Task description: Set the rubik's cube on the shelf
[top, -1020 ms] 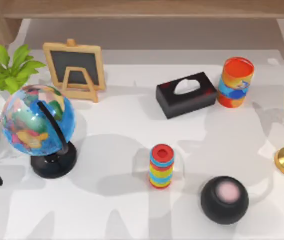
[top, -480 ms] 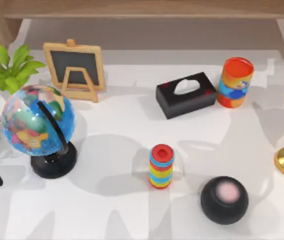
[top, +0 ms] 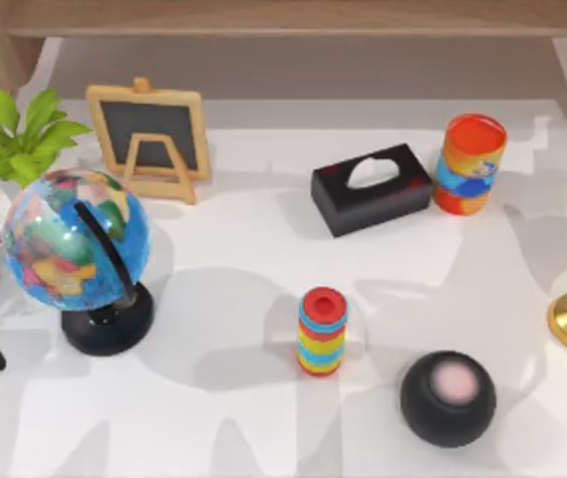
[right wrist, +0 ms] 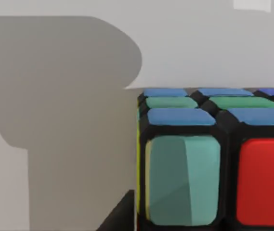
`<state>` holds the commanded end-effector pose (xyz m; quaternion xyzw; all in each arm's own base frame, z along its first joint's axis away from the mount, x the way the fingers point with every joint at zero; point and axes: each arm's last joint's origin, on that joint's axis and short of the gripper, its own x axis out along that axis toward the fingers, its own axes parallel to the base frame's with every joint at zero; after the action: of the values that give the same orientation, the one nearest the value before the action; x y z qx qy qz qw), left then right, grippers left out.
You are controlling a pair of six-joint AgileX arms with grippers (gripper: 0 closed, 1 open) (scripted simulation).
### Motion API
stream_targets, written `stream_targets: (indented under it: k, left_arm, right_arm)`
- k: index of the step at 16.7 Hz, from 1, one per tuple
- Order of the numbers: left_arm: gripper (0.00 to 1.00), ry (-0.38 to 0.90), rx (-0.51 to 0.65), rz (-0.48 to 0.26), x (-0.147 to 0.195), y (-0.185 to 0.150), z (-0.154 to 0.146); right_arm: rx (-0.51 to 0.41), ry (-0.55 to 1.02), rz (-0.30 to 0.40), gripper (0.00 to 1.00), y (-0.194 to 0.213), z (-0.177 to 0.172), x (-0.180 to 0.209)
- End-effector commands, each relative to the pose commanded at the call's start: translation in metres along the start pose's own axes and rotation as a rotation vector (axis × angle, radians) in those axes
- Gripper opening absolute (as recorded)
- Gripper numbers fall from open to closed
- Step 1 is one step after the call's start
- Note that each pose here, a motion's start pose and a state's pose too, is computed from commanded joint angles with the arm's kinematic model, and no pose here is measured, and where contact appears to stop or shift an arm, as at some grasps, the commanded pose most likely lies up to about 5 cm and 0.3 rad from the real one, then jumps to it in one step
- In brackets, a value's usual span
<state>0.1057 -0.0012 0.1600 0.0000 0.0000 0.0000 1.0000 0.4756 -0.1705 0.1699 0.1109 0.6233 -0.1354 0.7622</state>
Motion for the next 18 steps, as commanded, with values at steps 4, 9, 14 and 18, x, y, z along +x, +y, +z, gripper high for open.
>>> stream_targets:
  k: [4, 9, 14, 18]
  left_arm:
    - [1.00, 0.000, 0.000, 0.000, 0.000, 0.000, 0.000]
    - [1.00, 0.000, 0.000, 0.000, 0.000, 0.000, 0.000]
    - [1.00, 0.000, 0.000, 0.000, 0.000, 0.000, 0.000]
    - [1.00, 0.000, 0.000, 0.000, 0.000, 0.000, 0.000]
  right_arm:
    - [0.000, 0.000, 0.000, 0.02, 0.000, 0.000, 0.000]
    - [0.000, 0.000, 0.000, 0.00, 0.000, 0.000, 0.000]
    - [0.002, 0.000, -0.003, 0.00, -0.001, 0.000, -0.001]
    - [-0.023, 0.027, -0.043, 0.00, -0.001, -0.002, -0.015]
